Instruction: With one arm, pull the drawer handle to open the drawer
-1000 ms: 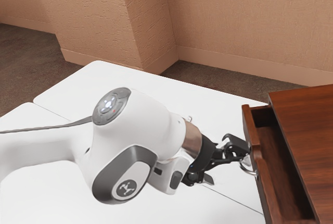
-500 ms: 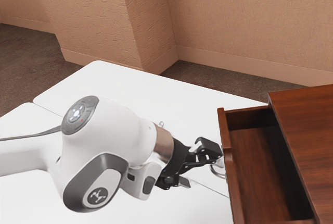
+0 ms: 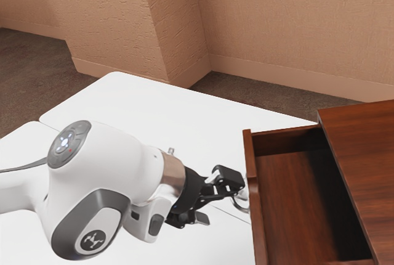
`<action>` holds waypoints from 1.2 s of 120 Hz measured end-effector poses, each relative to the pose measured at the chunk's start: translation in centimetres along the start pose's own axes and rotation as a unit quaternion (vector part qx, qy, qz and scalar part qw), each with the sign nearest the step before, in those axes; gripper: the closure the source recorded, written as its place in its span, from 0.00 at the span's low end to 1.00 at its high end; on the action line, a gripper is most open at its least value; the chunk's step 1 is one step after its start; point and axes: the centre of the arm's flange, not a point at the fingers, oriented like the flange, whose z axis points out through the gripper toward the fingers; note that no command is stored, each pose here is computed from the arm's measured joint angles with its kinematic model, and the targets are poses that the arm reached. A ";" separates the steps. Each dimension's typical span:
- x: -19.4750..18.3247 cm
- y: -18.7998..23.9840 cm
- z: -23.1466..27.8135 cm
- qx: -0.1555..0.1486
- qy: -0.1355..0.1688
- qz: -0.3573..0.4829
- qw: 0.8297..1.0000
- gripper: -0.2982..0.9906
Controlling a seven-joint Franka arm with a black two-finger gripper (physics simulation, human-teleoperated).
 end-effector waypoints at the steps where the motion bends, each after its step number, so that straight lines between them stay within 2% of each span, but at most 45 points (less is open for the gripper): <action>1: 0.0 0.0 0.0 0.000 0.000 0.000 1.000 0.23; 20: 0.1 -0.2 -0.1 -0.007 0.004 0.002 1.000 0.23; 62: 0.3 -0.6 -1.2 -0.068 0.001 0.036 0.997 0.23; 85: 0.2 -0.4 -2.7 -0.073 -0.001 0.027 0.997 0.37; 93: 0.2 -0.5 -3.3 -0.070 -0.004 0.026 0.997 0.49; 97: 0.1 -0.7 -3.7 -0.068 -0.005 0.026 0.997 0.50; 117: 0.1 -1.0 -4.2 -0.068 -0.008 0.026 0.997 0.37; 144: 0.0 -2.8 -6.8 -0.061 -0.018 0.030 0.998 0.28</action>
